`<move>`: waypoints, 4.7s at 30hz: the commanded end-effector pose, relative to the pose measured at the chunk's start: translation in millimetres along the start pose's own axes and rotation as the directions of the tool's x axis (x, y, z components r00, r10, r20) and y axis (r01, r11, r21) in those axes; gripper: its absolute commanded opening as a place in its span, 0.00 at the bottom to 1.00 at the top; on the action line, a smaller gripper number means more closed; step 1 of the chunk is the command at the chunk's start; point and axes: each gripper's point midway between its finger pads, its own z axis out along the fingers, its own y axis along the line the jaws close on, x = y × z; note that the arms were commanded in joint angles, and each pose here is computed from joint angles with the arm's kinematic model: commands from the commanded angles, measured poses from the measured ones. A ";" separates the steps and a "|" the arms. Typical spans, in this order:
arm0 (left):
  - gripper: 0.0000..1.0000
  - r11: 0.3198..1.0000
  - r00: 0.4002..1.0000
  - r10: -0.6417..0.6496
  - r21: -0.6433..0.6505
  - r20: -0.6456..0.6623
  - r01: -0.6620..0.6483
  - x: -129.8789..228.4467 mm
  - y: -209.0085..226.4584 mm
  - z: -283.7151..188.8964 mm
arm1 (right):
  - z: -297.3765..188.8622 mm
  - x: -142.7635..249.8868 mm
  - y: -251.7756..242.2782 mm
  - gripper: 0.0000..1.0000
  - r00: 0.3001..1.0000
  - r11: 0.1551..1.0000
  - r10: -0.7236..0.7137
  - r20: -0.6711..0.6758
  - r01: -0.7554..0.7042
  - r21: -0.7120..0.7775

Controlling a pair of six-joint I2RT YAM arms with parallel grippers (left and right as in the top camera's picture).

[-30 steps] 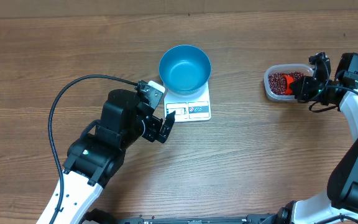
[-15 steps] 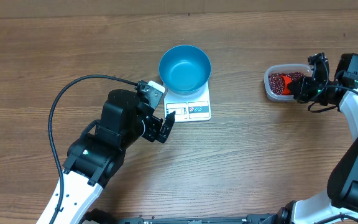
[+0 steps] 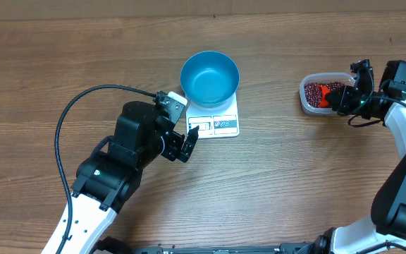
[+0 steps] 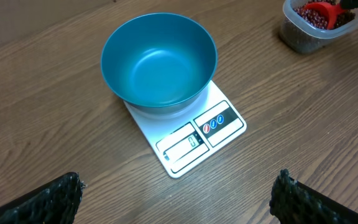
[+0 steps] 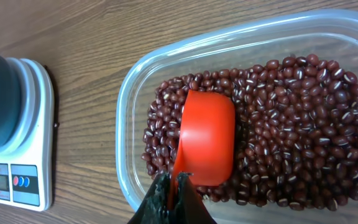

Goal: Scoop item into bowl and weigh 150g on scale
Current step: 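Dip the red scoop into the beans and scoop with the right gripper, then carry the filled red scoop left over the teal bowl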

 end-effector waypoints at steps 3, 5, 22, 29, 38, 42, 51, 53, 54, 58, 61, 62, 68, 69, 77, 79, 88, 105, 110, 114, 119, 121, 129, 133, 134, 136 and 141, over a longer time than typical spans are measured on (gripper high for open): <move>0.99 1.000 1.000 -0.010 0.005 0.014 0.010 -7.6 -0.3 -1.7 | 2.6 -3.3 -3.5 0.04 0.995 0.993 0.095 0.014 -0.094 -0.070; 1.00 1.000 1.000 -0.010 0.005 0.014 0.010 -7.6 -0.3 -1.6 | -0.7 -4.3 -6.3 0.04 0.994 0.991 0.109 0.023 -0.106 -0.085; 1.00 1.000 1.000 -0.010 0.005 0.014 0.010 -7.6 -0.3 -1.7 | 1.3 1.0 -20.6 0.04 0.966 0.940 0.258 0.007 -0.249 -0.231; 1.00 1.000 1.000 -0.010 0.005 0.014 0.010 -7.6 -0.3 -1.6 | 1.2 0.0 -18.1 0.04 0.959 0.929 0.284 0.001 -0.274 -0.249; 1.00 1.000 1.000 -0.010 0.005 0.014 0.010 -7.6 -0.3 -1.7 | -6.5 -8.1 -15.8 0.04 0.944 0.898 0.330 0.017 -0.308 -0.313; 0.99 1.000 1.000 -0.010 0.005 0.014 0.010 -7.5 -0.3 -1.6 | -18.6 -11.3 -22.3 0.04 0.932 0.876 0.360 0.037 -0.324 -0.358; 1.00 1.000 1.000 -0.010 0.005 0.014 0.010 -7.6 -0.3 -1.7 | -42.2 -16.8 -33.0 0.04 0.909 0.831 0.410 0.074 -0.338 -0.442; 1.00 1.000 1.000 -0.010 0.005 0.014 0.010 -7.5 -0.3 -1.6 | -44.8 -17.7 -31.7 0.04 0.908 0.822 0.413 0.075 -0.336 -0.460; 1.00 1.000 1.000 -0.010 0.005 0.014 0.010 -7.5 -0.3 -1.6 | -46.5 -18.5 -29.7 0.04 0.908 0.815 0.413 0.075 -0.332 -0.475; 0.99 1.000 1.000 -0.010 0.005 0.014 0.010 -7.6 -0.3 -1.7 | -49.3 -20.1 -24.8 0.04 0.908 0.801 0.413 0.073 -0.323 -0.505; 0.99 1.000 1.000 -0.010 0.005 0.014 0.010 -7.5 -0.3 -1.6 | -49.5 -18.9 -23.8 0.04 0.906 0.795 0.418 0.065 -0.331 -0.508; 0.99 1.000 1.000 -0.010 0.005 0.014 0.010 -7.5 -0.3 -1.6 | -49.5 -18.4 -23.5 0.04 0.905 0.794 0.421 0.062 -0.334 -0.508; 0.99 1.000 1.000 -0.010 0.005 0.014 0.010 -7.6 -0.3 -1.7 | -55.2 -20.1 -14.1 0.04 0.904 0.759 0.425 0.049 -0.326 -0.563; 1.00 1.000 1.000 -0.010 0.005 0.014 0.010 -7.5 -0.3 -1.6 | -57.2 -20.6 -11.0 0.04 0.903 0.747 0.427 0.045 -0.324 -0.581; 0.99 1.000 1.000 -0.010 0.005 0.014 0.010 -7.5 -0.3 -1.6 | -66.5 -23.3 1.7 0.04 0.902 0.691 0.432 0.027 -0.311 -0.653; 0.99 1.000 1.000 -0.010 0.005 0.014 0.010 -7.5 -0.3 -1.6 | -67.9 -23.3 4.4 0.04 0.901 0.679 0.434 0.019 -0.313 -0.665; 0.99 1.000 1.000 -0.010 0.005 0.014 0.010 -7.6 -0.3 -1.7 | -56.3 -21.2 35.2 0.04 0.917 0.646 0.395 -0.048 -0.315 -0.696; 1.00 1.000 1.000 -0.010 0.005 0.014 0.010 -7.6 -0.4 -1.7 | -24.0 -7.4 122.0 0.04 0.962 0.599 0.212 -0.171 -0.266 -0.755; 0.99 1.000 1.000 -0.010 0.005 0.014 0.010 -7.6 -0.3 -1.7 | -20.0 -6.0 132.8 0.04 0.965 0.593 0.188 -0.183 -0.260 -0.762; 0.99 1.000 1.000 -0.010 0.005 0.014 0.010 -7.5 -0.3 -1.6 | -15.0 -8.7 145.9 0.04 0.972 0.590 0.152 -0.179 -0.235 -0.773; 0.99 1.000 1.000 -0.010 0.005 0.014 0.010 -7.6 -0.4 -1.7 | -11.3 -13.5 157.3 0.04 0.978 0.586 0.124 -0.169 -0.210 -0.782; 1.00 1.000 1.000 -0.010 0.005 0.014 0.010 -7.5 -0.4 -1.6 | -10.3 -14.6 159.7 0.04 0.979 0.586 0.120 -0.168 -0.206 -0.783; 0.99 1.000 1.000 -0.010 0.005 0.014 0.010 -7.5 -0.3 -1.6 | -2.4 -15.0 173.8 0.04 0.981 0.596 0.094 -0.170 -0.192 -0.780; 1.00 1.000 1.000 -0.010 0.005 0.014 0.010 -7.6 -0.3 -1.7 | 0.3 -15.8 181.5 0.04 0.983 0.596 0.079 -0.167 -0.181 -0.783; 1.00 1.000 1.000 -0.010 0.005 0.014 0.010 -7.6 -0.3 -1.6 | 2.5 -16.2 184.7 0.04 0.983 0.600 0.076 -0.168 -0.179 -0.780; 1.00 1.000 1.000 -0.010 0.005 0.014 0.010 -7.6 -0.3 -1.6 | 4.2 -16.9 189.1 0.04 0.984 0.601 0.070 -0.166 -0.174 -0.780; 0.99 1.000 1.000 -0.010 0.005 0.014 0.010 -7.6 -0.3 -1.7 | 12.4 -13.5 201.9 0.04 0.985 0.616 0.045 -0.164 -0.156 -0.772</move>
